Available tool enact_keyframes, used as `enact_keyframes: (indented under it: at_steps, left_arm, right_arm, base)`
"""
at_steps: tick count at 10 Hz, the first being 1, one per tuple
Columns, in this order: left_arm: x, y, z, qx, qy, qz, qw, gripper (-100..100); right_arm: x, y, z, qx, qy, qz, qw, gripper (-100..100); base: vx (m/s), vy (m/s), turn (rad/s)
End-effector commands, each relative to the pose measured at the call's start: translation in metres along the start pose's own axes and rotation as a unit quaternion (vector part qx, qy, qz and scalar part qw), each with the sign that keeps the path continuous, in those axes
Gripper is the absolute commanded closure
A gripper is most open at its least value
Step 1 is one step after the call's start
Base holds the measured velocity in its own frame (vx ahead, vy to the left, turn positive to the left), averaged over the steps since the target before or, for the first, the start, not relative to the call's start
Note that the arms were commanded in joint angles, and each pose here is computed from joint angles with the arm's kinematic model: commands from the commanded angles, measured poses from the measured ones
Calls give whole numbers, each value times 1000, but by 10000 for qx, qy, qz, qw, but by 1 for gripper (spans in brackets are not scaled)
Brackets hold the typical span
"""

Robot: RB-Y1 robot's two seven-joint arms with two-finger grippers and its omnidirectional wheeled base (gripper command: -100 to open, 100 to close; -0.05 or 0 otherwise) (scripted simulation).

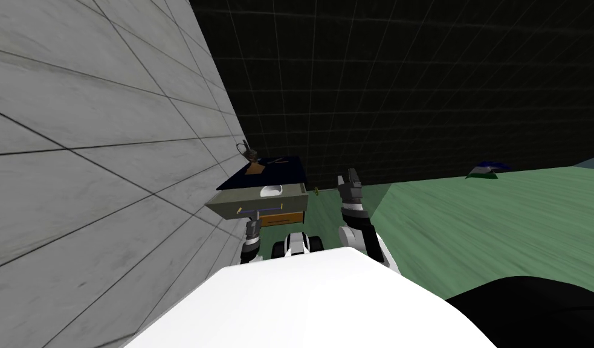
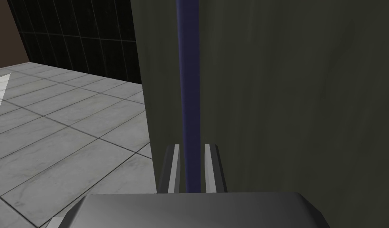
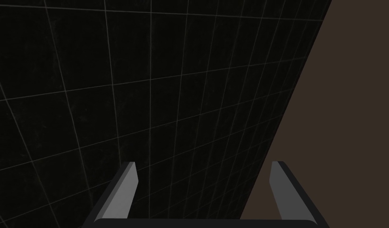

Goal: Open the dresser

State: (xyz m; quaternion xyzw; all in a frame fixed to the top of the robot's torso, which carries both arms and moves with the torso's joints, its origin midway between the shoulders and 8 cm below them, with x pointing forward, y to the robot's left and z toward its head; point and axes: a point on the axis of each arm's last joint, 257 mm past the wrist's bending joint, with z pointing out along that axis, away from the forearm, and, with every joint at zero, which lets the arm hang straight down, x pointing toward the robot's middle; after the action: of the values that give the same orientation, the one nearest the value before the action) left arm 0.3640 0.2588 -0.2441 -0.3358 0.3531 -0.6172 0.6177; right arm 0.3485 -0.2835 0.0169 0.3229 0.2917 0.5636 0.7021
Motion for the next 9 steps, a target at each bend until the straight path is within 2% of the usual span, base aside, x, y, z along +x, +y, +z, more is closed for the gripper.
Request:
enact_keyframes:
  at_steps: [1,5,6,7,9]
  left_arm:
    - [0,-1,0,2,19,-13,10000,100]
    - [0,-15,-4,145,80,-41,9999,100]
    - [-3,-6,9,4,75,-61,10000,-100]
    - [-3,-5,9,-20,72,-61,10000,-100]
    - [-6,-5,28,-20,77,-73,9999,-100]
  right_arm:
    - [0,0,0,0,0,0,10000,0]
    - [0,0,0,1,0,0,10000,0]
    - [0,0,0,1,0,0,10000,0]
    - [0,0,0,1,0,0,10000,0]
    - [0,0,0,1,0,-1,10000,0]
  base:
    - [-94,-5,3]
    - [-170,-4,27]
    - [-119,-25,20]
    - [-64,-12,16]
    - [-45,-12,-2]
